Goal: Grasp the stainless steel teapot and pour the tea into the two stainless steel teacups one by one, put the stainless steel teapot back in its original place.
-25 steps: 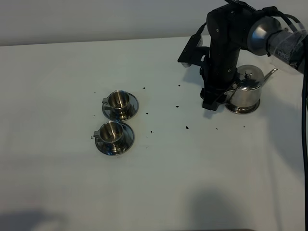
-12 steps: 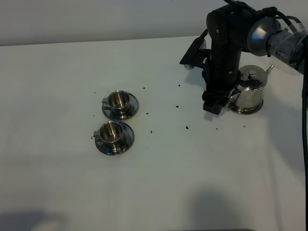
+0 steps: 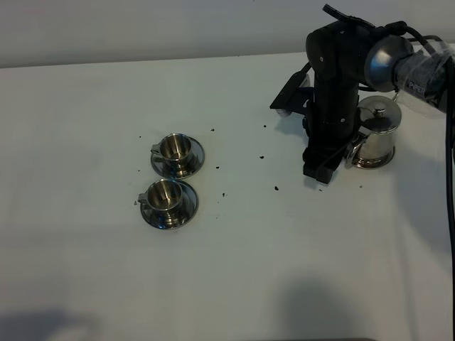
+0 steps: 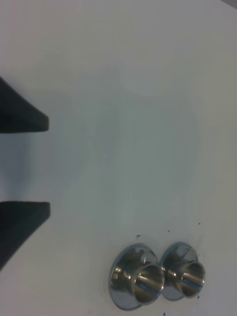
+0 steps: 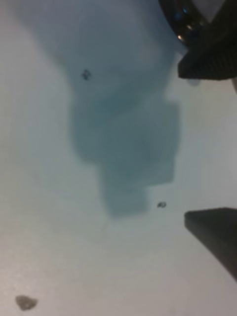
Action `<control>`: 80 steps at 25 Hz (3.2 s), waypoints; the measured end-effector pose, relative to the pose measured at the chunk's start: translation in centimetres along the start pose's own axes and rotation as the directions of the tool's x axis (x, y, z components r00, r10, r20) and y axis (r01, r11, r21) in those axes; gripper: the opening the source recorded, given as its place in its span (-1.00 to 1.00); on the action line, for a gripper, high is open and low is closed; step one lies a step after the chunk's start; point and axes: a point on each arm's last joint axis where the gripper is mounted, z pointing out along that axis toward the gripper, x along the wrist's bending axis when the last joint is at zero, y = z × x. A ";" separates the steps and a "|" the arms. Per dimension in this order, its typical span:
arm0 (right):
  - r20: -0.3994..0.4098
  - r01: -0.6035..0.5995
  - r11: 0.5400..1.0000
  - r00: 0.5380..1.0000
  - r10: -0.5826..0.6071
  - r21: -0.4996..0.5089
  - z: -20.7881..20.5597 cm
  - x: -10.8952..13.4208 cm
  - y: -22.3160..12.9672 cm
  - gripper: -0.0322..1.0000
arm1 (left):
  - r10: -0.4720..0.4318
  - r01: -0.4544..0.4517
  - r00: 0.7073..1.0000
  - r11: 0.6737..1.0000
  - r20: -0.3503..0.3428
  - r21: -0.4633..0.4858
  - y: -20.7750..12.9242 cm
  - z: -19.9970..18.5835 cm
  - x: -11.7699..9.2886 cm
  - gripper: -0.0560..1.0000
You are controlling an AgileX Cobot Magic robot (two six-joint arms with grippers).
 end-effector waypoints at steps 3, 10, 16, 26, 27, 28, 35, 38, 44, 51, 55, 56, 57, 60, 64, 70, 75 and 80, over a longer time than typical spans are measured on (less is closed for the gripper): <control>-0.011 -0.012 1.000 1.000 0.012 0.016 0.6 0.3 -0.2 0.11 | 0.000 0.000 1.000 1.000 0.000 0.000 0.0 0.0 0.0 -0.20; -0.016 -0.051 0.998 0.999 0.052 0.044 0.5 0.8 -1.3 0.11 | 0.000 0.000 1.000 1.000 0.000 0.000 0.0 0.0 0.0 -0.20; -0.017 -0.073 0.994 0.997 0.075 0.084 0.6 1.4 -2.5 0.11 | 0.000 0.000 1.000 1.000 0.000 0.000 0.0 0.0 0.0 -0.20; 0.001 -0.101 0.988 0.995 0.101 0.113 1.0 1.5 -3.0 0.11 | -0.001 0.001 1.000 1.000 0.000 0.000 0.0 0.0 0.0 -0.20; 0.006 -0.104 0.988 0.995 0.104 0.116 1.0 1.5 -3.1 0.11 | -0.001 0.001 1.000 1.000 0.000 0.000 0.0 0.0 0.0 -0.20; 0.007 -0.105 0.987 0.994 0.105 0.119 1.0 1.6 -3.3 0.11 | -0.001 0.001 1.000 1.000 0.000 0.000 0.0 0.0 0.0 -0.20; 0.020 -0.127 0.980 0.992 0.126 0.154 0.8 1.9 -4.3 0.11 | -0.001 0.001 1.000 1.000 0.000 0.000 0.0 0.0 0.0 -0.20; 0.028 -0.137 0.978 0.991 0.135 0.157 0.9 1.9 -4.3 0.11 | -0.001 0.001 1.000 1.000 0.000 0.000 0.0 0.0 0.0 -0.20; 0.035 -0.142 0.973 0.990 0.138 0.182 1.1 2.2 -5.0 0.11 | -0.001 0.001 1.000 1.000 0.000 0.000 0.0 0.0 0.0 -0.20; 0.051 -0.153 0.975 0.988 0.147 0.162 -0.1 2.3 -5.4 0.11 | -0.001 0.001 1.000 1.000 0.000 0.000 0.0 0.0 0.0 -0.20; 0.051 -0.166 0.979 0.986 0.161 0.117 -1.8 2.5 -5.5 0.11 | 0.000 0.000 1.000 1.000 0.000 0.000 0.0 0.0 0.0 -0.20; 0.043 -0.172 0.980 0.985 0.168 0.099 -2.3 2.6 -5.5 0.11 | 0.000 0.000 1.000 1.000 0.000 0.000 0.0 0.0 0.0 -0.20; 0.038 -0.176 0.981 0.984 0.174 0.081 -2.9 2.8 -5.5 0.11 | 0.000 0.000 1.000 1.000 0.000 0.000 0.0 0.0 0.0 -0.20; 0.042 -0.188 0.982 0.981 0.187 0.019 -5.2 3.1 -5.8 0.11 | 0.000 0.000 1.000 1.000 0.000 0.000 0.0 0.0 0.0 -0.20; 0.113 -0.237 0.970 0.964 0.241 -0.049 -8.4 3.1 -6.8 0.11 | 0.000 0.000 1.000 1.000 0.000 0.000 0.0 0.0 0.0 -0.20; 0.208 -0.397 0.912 0.888 0.411 -0.106 -10.6 1.6 -8.7 0.11 | 0.002 -0.002 1.000 1.000 0.000 -0.001 0.0 0.0 0.0 -0.20; 0.138 -0.495 0.861 0.851 0.507 -0.113 -10.4 -0.6 -10.6 0.11 | 0.002 -0.002 1.000 1.000 0.000 -0.001 0.0 0.0 0.0 -0.20; 0.107 -0.512 0.845 0.842 0.529 -0.153 -10.4 -1.7 -11.1 0.11 | 0.002 -0.002 1.000 1.000 0.000 -0.001 0.0 0.0 0.0 -0.20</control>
